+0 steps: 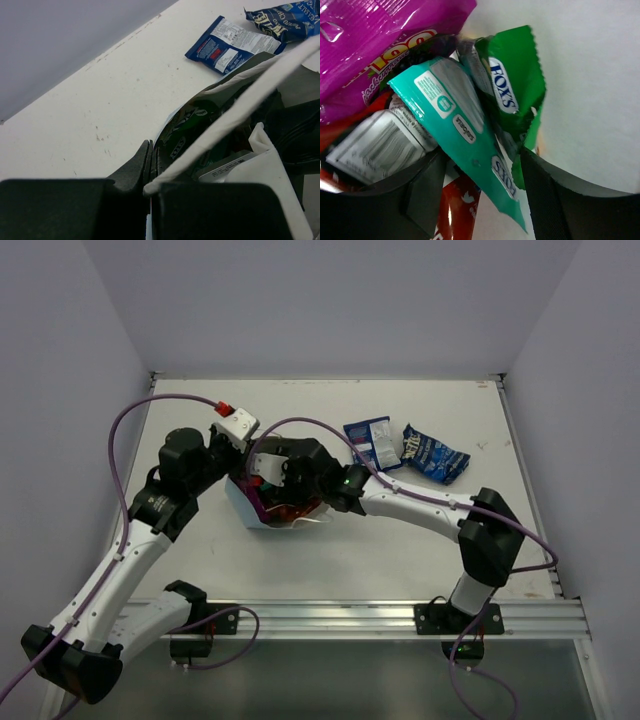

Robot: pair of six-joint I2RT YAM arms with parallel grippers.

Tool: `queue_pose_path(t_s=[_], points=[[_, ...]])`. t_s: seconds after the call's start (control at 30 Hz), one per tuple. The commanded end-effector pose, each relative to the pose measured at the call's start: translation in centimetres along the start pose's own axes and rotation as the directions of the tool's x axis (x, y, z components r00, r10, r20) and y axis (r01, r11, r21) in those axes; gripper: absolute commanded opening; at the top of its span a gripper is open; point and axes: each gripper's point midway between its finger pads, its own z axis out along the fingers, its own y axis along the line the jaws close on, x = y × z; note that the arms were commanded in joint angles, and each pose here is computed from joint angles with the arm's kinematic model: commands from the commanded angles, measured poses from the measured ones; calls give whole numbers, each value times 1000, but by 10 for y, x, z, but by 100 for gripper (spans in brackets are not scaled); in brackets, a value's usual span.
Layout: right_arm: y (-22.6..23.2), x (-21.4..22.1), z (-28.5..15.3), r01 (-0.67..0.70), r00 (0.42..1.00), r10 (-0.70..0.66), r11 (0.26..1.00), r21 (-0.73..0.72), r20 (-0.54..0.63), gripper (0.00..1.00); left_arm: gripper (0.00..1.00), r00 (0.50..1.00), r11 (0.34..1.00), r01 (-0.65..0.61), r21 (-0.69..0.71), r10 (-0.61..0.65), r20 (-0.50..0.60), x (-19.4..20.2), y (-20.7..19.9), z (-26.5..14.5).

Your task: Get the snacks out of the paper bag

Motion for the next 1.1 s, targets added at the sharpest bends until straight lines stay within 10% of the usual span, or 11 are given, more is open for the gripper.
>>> queue_pose_path(t_s=[0.0,0.23,0.5,1.07], points=[[-8,-3,8,28,1000,-29,999,36,8,63,0,984,1000,1,-29,4,181,-54,6,-13],[-16,-1,18,35,999,-36,995,88,10,46,0,985,1000,1,-14,1,171,-51,4,-12],[-24,-15,10,48,997,-53,993,105,47,0,0,985,999,4,-36,2,173,-52,7,-14],[-46,-123,-134,13,876,-47,997,75,480,0,0,987,983,69,-171,-42,158,-61,35,-8]])
